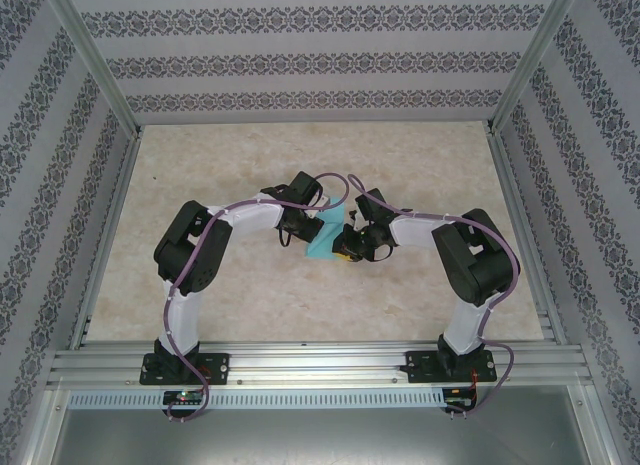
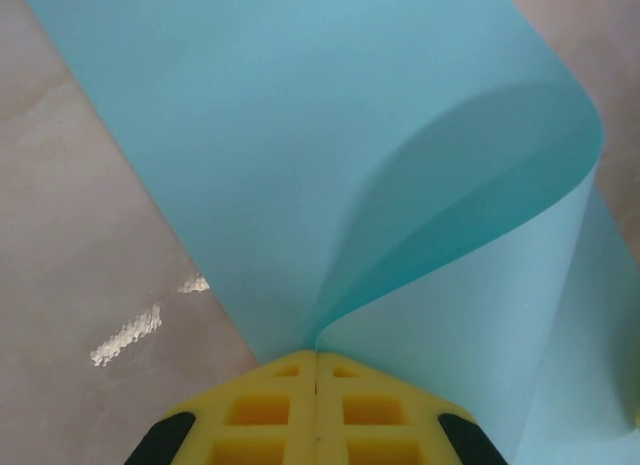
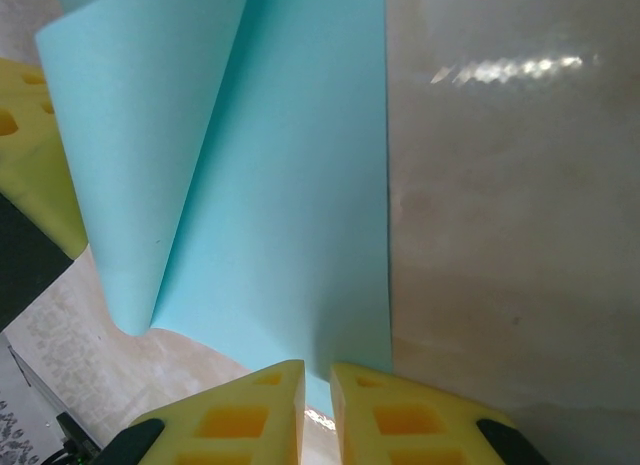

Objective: Fold a paper plane with a square sheet of paper (fold left side to right side)
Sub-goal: Fold the triangle a second time at the center of the table.

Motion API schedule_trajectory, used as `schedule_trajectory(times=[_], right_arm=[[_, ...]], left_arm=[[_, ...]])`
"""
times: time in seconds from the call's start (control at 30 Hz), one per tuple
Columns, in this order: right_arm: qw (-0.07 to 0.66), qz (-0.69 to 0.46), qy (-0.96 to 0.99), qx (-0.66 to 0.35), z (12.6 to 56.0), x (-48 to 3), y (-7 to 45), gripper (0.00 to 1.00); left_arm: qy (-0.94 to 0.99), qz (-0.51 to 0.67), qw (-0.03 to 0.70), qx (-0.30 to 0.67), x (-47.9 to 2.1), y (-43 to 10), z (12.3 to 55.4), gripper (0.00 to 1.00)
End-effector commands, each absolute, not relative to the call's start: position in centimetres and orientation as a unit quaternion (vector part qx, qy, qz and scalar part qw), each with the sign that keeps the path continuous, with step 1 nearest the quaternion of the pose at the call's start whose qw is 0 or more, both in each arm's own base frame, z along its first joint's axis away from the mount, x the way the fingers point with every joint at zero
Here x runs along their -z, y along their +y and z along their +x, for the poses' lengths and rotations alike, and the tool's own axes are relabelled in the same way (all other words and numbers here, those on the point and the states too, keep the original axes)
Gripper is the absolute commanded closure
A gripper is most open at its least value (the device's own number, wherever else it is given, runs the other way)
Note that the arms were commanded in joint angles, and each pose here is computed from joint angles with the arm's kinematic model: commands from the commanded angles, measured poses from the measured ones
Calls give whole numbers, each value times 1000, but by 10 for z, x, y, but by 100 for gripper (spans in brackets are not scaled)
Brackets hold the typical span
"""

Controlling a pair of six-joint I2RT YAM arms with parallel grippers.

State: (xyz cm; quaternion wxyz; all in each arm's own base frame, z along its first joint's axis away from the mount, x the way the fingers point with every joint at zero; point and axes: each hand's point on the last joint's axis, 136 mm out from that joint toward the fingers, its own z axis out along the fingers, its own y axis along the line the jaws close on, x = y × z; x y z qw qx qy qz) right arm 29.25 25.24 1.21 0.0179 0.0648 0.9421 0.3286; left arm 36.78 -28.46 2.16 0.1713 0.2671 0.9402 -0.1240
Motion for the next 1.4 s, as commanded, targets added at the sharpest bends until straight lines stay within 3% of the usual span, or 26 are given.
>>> schedule_trajectory(times=[0.0, 0.5, 1.37], right_arm=[[-5, 77, 961, -267, 279, 17, 234, 82], [-6, 75, 961, -267, 278, 17, 234, 83], [-9, 73, 962, -265, 277, 18, 234, 83]], left_arm=[[937, 264, 196, 117, -38, -278, 379, 100], [933, 262, 211, 127, -53, -279, 380, 100], [941, 259, 176, 129, -18, -280, 374, 100]])
